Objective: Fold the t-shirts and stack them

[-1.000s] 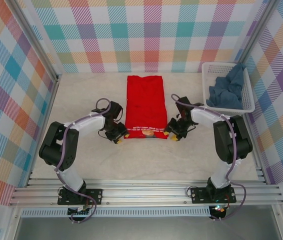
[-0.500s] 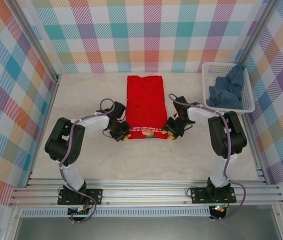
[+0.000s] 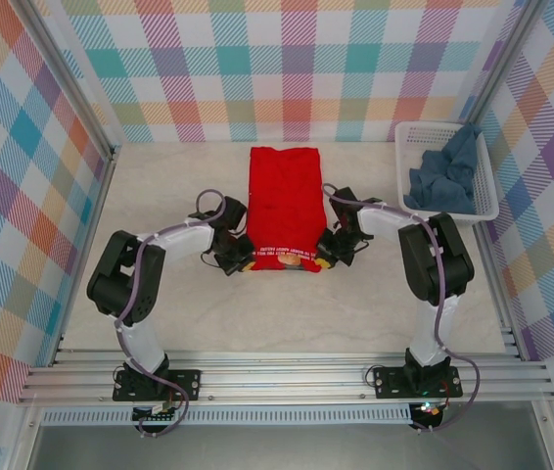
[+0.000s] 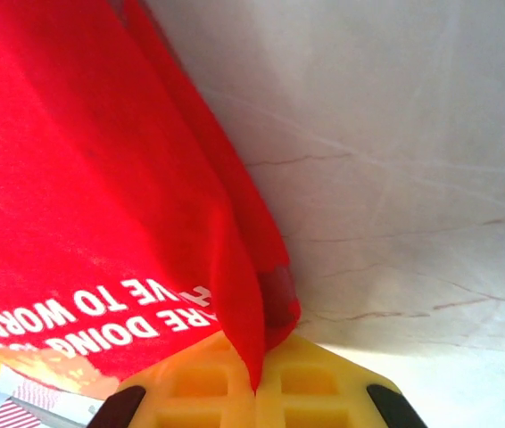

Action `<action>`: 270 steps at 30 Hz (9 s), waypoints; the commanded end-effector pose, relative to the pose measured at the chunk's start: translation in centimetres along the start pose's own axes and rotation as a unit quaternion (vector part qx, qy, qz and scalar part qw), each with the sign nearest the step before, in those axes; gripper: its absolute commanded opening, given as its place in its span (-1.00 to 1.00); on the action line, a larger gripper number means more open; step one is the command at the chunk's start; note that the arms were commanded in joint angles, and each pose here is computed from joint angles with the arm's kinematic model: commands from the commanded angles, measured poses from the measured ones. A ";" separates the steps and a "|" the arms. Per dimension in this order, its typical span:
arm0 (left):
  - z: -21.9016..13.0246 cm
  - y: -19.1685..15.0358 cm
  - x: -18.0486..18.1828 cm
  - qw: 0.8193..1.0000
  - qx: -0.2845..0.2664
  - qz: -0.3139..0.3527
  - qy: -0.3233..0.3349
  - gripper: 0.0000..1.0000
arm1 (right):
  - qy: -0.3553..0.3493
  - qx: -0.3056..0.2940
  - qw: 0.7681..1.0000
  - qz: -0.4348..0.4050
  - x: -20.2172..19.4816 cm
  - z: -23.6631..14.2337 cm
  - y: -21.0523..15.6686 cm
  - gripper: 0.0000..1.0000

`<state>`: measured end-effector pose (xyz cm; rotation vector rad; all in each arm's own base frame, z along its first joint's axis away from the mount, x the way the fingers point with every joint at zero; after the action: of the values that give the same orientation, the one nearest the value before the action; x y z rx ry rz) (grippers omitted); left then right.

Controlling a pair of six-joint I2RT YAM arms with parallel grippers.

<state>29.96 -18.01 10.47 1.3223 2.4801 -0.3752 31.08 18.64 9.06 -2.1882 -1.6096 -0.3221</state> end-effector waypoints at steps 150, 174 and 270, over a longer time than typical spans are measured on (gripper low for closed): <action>-2.4 15.5 5.9 0.822 -0.229 -0.521 -0.034 0.05 | 0.179 -0.058 0.981 -0.036 5.2 -9.0 0.4 -0.10; -5.6 32.9 11.2 0.857 -0.227 -0.460 -0.039 0.06 | 0.155 -0.072 0.985 -0.016 2.7 -10.3 -2.6 -0.11; -7.2 11.2 13.2 0.787 -0.585 0.199 0.000 1.00 | -0.099 -0.619 0.738 -0.251 -14.1 -10.7 5.5 0.99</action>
<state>32.48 -0.07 10.39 1.2664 1.7746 0.9863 32.32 -0.13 10.31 -2.6259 -2.5192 -1.4812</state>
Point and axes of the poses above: each hand's point on the last joint's axis, 136 mm out from that joint toward the fingers, its own z axis out along the fingers, its own x axis along the line the jaws close on, y = z × x, the point moved 7 cm from there along -z, back along the fingers, and after that the axes turned 5 degrees about -z, right-handed, at the moved point
